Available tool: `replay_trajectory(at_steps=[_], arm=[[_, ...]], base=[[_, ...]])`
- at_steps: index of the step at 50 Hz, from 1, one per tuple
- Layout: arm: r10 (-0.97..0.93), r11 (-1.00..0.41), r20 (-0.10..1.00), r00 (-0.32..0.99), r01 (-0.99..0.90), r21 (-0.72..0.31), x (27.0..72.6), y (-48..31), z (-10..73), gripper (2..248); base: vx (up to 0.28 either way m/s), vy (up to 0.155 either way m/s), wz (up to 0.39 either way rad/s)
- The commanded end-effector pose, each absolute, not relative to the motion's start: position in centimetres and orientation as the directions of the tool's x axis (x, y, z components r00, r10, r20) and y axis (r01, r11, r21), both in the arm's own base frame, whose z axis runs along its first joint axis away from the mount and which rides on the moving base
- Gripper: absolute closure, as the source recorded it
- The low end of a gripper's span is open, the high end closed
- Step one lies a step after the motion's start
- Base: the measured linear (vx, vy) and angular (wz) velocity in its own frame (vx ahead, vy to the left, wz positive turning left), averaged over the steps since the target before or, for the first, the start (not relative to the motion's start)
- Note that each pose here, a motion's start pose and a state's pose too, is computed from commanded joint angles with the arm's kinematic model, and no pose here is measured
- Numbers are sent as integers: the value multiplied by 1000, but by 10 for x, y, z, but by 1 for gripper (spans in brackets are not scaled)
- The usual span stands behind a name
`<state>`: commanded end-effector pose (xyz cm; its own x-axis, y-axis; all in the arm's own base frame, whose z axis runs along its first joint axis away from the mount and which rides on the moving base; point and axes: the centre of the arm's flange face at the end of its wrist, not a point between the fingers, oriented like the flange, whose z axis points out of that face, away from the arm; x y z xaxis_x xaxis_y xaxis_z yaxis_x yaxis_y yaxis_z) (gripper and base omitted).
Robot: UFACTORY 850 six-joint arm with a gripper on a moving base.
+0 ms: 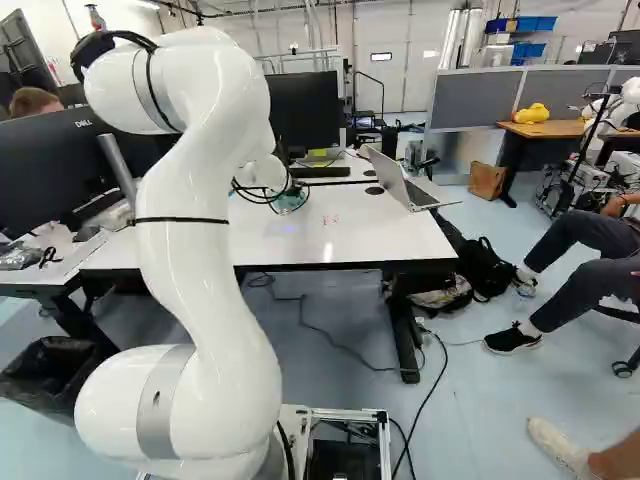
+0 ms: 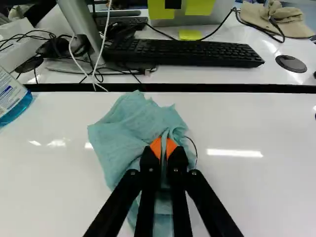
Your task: Clean the table with the green towel
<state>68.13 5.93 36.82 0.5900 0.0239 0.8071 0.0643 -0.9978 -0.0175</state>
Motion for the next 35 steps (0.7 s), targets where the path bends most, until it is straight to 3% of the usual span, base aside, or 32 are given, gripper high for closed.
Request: replay_trajectory(at_steps=[35], arm=[[-8,-1000,793,609,9,-17,657,21,372,217]], base=[[0,0,0]])
